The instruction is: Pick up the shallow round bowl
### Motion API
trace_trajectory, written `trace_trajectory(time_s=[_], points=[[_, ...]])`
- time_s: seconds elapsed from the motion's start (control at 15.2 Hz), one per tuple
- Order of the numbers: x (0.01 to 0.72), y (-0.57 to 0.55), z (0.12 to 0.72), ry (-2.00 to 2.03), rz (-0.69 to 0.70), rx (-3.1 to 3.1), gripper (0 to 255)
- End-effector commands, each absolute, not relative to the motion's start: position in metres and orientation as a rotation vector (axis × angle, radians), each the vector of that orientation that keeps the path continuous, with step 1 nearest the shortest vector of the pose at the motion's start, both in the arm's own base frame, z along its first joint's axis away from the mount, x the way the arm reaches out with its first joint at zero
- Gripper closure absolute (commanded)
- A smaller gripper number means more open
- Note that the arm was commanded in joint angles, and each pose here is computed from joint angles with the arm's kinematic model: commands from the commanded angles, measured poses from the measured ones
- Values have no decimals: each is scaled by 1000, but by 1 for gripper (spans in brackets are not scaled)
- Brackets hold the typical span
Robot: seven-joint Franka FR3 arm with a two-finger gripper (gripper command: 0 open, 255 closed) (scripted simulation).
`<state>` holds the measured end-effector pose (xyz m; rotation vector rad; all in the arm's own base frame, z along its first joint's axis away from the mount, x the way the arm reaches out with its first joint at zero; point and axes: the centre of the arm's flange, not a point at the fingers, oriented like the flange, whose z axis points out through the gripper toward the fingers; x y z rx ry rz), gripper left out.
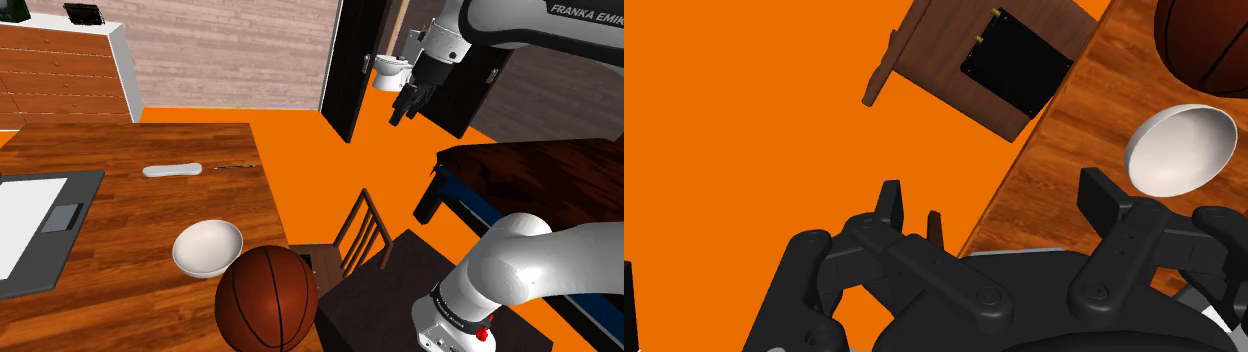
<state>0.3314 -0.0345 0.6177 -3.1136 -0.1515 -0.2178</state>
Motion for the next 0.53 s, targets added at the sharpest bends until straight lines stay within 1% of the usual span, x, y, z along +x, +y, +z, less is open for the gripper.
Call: trace_trajectory(time_s=[0.0, 0.46], points=[[331, -35, 618, -151, -218, -3114, 0], [367, 25, 557, -118, -192, -3110, 0]])
